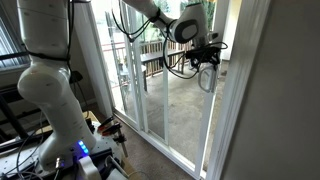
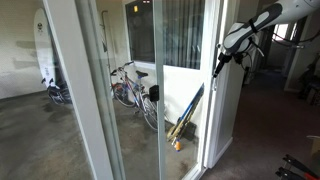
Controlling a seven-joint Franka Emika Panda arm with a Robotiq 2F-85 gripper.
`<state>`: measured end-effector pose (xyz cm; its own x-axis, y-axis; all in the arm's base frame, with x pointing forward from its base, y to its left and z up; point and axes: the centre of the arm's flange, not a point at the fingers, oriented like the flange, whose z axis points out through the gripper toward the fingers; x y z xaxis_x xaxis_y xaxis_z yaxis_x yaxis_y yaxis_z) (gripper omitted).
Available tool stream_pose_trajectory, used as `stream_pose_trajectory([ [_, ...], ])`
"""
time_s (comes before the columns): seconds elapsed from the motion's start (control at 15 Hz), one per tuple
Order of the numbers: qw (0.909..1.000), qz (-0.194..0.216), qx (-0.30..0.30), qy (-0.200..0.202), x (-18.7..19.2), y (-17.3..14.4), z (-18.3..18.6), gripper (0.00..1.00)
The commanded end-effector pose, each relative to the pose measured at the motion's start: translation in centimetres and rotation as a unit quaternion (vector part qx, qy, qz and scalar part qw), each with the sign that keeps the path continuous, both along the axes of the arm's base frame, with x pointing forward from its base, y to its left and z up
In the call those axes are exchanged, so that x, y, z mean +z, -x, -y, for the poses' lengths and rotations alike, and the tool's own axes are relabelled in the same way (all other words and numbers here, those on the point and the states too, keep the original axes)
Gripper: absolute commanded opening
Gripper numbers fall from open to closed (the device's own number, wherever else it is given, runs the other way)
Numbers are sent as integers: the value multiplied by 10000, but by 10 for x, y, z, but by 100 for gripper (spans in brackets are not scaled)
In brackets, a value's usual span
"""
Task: Open the door
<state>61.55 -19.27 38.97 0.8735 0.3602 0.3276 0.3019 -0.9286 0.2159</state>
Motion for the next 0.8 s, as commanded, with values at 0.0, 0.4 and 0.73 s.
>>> stream_pose_trajectory([
  [0.0, 9998, 26, 219, 33, -3, -9, -14, 100],
  [0.4, 9982, 73, 522, 294, -1, -26, -61, 100],
  [0.73, 9955, 41, 694, 644, -6, -30, -89, 100],
])
